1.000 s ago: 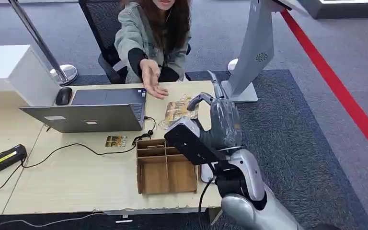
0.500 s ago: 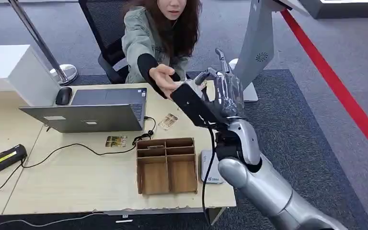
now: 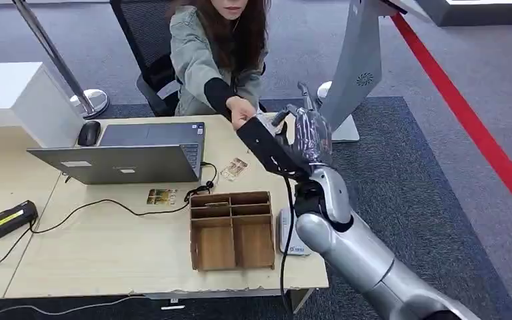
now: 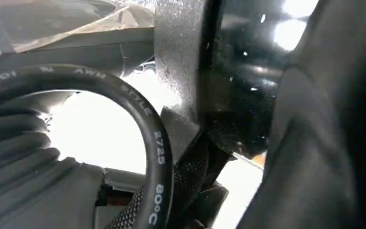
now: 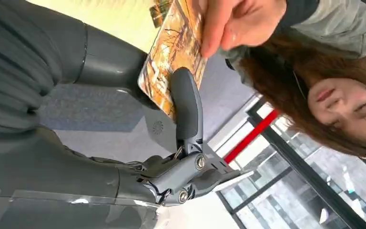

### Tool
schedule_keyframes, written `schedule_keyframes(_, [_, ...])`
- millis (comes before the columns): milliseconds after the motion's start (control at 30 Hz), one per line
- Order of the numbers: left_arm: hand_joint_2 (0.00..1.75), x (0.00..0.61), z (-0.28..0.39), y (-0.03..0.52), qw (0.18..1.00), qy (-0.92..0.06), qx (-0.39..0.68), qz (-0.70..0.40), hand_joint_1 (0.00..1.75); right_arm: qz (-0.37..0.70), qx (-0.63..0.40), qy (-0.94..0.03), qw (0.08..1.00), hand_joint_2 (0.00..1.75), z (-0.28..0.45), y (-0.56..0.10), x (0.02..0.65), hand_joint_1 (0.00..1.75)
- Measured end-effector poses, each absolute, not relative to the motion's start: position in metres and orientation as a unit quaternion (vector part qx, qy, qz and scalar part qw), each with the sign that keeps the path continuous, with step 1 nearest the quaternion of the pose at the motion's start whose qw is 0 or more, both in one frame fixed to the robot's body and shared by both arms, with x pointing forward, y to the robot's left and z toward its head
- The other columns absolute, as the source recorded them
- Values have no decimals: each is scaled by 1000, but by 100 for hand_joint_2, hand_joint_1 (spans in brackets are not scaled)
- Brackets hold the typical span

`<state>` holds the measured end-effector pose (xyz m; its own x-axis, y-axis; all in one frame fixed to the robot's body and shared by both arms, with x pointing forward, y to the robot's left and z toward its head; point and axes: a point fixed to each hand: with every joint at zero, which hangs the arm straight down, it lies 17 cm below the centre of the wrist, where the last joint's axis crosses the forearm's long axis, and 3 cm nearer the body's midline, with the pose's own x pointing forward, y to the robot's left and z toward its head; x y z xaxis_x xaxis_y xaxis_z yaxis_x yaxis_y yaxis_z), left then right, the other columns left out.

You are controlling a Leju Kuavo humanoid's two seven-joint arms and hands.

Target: Pass the card to the sensor for recognition and then transmit it.

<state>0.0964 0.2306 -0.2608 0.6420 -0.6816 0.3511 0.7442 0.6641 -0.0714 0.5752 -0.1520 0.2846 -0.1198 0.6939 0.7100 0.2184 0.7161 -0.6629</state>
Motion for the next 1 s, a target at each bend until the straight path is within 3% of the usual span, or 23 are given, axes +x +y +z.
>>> schedule_keyframes(267, [0,97,-261,231,903,-150,-104,-390,0,207,-285,-738,575,175,276,-131,566,0])
schedule_keyframes(633, [0,89,-264,236,915,-148,-97,-362,0,176,-193,-790,555,175,280,-107,492,0])
schedule_keyframes(800, [0,85,-264,238,924,-147,-99,-340,0,98,-110,-799,582,175,248,-135,446,0])
schedule_keyframes(1000, [0,83,-264,238,928,-146,-102,-327,0,30,-105,-771,627,175,196,-187,415,0])
